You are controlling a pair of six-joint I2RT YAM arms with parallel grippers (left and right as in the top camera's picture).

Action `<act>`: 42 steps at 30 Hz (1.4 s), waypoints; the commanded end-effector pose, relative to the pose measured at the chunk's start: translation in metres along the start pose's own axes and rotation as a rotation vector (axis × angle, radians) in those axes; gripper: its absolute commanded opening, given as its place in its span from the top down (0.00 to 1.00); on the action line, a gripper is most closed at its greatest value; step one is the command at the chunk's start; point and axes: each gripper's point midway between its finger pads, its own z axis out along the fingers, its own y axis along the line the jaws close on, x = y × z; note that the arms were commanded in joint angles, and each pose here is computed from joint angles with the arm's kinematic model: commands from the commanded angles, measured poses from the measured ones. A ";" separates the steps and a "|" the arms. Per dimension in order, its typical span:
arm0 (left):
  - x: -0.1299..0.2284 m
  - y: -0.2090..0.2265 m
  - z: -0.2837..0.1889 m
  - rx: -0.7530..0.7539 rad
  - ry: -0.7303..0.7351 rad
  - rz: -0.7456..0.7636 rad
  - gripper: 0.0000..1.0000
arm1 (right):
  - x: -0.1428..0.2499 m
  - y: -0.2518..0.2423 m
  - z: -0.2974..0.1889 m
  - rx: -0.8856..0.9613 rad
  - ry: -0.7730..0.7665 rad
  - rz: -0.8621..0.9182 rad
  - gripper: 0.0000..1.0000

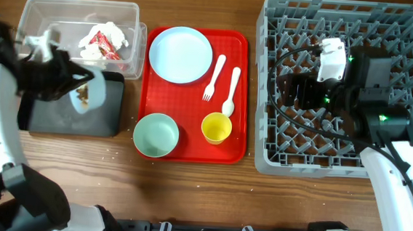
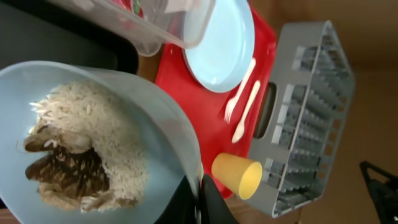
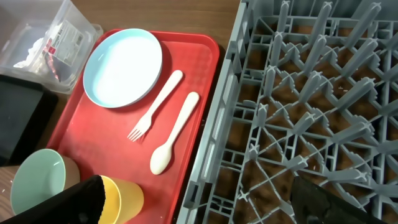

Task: Sort waste into correct bins and load items into the dishwasher rack
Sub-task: 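Move bowl over black tray and tip it to dump food scraps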

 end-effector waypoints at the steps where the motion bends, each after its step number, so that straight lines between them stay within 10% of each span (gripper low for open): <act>1: -0.009 0.010 -0.006 0.177 -0.091 0.068 0.96 | -0.008 0.001 -0.001 0.002 -0.013 0.007 0.04; 14: -0.013 0.071 0.032 0.315 -0.112 -0.072 0.96 | -0.008 0.001 -0.001 0.003 -0.013 0.005 0.03; 42: -0.030 0.048 -0.017 0.785 -0.187 -0.357 0.96 | -0.007 0.001 -0.001 0.002 -0.010 0.006 0.04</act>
